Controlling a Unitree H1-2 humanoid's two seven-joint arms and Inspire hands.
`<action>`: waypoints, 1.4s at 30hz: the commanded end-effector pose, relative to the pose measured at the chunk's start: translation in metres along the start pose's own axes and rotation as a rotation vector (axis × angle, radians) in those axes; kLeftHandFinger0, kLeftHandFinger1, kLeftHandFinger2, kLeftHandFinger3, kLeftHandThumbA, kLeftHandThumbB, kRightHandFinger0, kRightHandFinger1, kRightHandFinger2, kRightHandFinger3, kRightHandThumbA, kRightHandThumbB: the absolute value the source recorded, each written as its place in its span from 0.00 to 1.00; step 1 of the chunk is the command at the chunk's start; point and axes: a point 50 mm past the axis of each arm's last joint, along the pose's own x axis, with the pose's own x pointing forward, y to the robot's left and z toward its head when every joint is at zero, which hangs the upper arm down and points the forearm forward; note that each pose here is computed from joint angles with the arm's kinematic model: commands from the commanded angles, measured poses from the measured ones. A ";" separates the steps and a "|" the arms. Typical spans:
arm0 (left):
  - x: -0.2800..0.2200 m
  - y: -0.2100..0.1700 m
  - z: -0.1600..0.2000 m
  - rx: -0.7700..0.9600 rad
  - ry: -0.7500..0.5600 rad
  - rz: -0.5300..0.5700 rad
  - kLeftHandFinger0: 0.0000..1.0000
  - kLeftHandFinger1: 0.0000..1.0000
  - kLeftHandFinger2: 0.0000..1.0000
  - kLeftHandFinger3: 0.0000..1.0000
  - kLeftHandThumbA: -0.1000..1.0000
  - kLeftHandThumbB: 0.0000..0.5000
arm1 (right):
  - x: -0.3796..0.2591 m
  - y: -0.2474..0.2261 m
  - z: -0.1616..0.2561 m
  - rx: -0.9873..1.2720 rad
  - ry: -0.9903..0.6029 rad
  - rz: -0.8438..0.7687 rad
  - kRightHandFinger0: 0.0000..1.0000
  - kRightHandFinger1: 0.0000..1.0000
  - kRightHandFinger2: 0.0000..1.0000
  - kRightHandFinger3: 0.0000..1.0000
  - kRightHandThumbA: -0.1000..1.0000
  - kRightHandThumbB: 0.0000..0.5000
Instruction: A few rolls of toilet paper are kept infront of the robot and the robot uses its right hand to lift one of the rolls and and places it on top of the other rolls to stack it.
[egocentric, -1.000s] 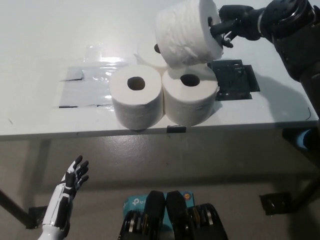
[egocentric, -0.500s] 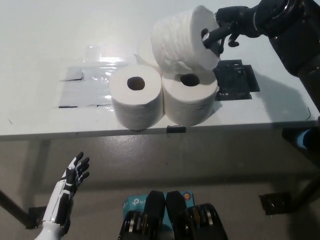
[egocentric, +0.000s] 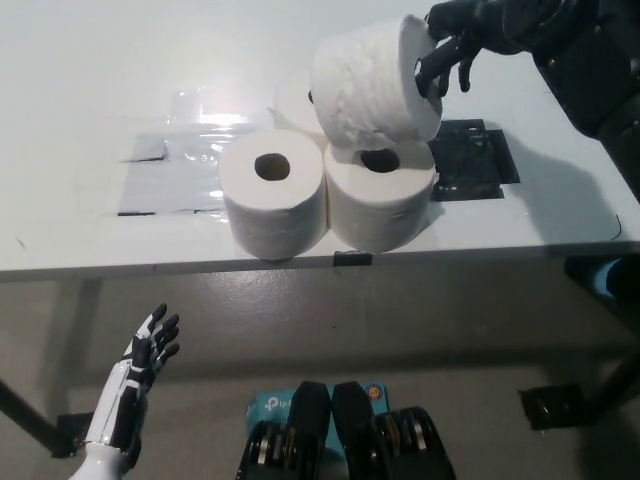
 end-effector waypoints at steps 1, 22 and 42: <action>0.005 0.005 0.011 0.018 -0.047 -0.024 1.00 1.00 1.00 1.00 1.00 0.17 | -0.032 -0.048 0.038 -0.064 -0.082 -0.085 0.01 0.28 0.66 0.54 0.55 0.05; 0.008 0.007 0.015 0.036 -0.053 -0.037 1.00 1.00 1.00 1.00 1.00 0.15 | -0.042 -0.058 0.063 -0.095 -0.072 -0.096 0.00 0.30 0.69 0.89 0.56 0.11; 0.009 0.006 0.017 0.041 -0.038 -0.054 1.00 1.00 1.00 1.00 1.00 0.15 | -0.045 -0.059 0.078 -0.152 -0.085 -0.100 0.02 0.42 0.78 0.62 0.59 0.11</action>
